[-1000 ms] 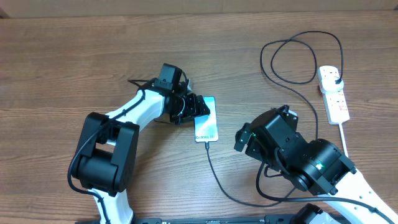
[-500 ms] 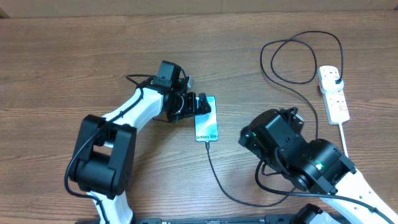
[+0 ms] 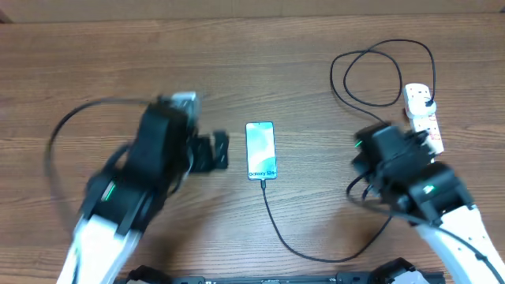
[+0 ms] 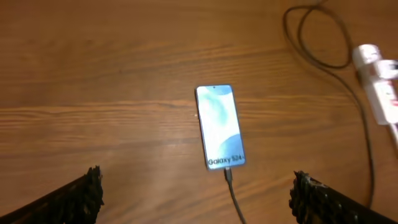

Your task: Plug charger to phone and switch on socket

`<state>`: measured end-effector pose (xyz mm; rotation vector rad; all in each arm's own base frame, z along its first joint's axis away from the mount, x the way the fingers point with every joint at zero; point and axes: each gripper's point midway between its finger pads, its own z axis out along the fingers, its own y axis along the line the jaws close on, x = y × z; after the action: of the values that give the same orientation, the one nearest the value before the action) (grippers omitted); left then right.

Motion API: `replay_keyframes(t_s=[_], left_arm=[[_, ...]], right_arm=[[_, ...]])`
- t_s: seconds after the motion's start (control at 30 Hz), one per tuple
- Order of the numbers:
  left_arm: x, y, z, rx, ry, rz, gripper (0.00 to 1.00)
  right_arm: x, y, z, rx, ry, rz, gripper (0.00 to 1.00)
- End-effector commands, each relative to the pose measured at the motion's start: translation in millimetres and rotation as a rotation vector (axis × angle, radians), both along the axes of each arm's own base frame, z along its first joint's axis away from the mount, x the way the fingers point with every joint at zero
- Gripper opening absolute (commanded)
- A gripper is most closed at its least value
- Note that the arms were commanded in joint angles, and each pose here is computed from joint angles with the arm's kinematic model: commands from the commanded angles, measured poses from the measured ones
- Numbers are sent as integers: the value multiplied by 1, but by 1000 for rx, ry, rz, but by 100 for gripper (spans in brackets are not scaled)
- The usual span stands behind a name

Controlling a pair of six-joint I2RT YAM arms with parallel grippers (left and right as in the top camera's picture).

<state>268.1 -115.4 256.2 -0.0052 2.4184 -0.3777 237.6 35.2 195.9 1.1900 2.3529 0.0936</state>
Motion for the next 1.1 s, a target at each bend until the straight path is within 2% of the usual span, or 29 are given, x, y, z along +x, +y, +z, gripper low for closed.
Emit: replay_keyframes(t_s=[0.0,0.1,0.23,0.47,0.63,0.8,1.07], left_arm=[[-33,30,18,57,-65,65,100],[-60,43,21,58,-64,65,100],[-79,52,20,64,-52,64,100],[-89,56,11,89,-3,62,100],[-89,56,11,89,-3,62,100],[-91,57,11,86,-6,63,100],[-90,66,12,83,-10,110,100]], right_arm=[[22,-32,-1,-7,29,49,4],[34,-72,-2,-9,59,-58,4],[52,-110,-7,54,93,-170,4],[94,-153,-40,198,179,-253,4],[123,-156,-75,323,246,-251,4],[141,-175,-94,263,296,-258,4],[143,-213,-80,149,260,-323,4]])
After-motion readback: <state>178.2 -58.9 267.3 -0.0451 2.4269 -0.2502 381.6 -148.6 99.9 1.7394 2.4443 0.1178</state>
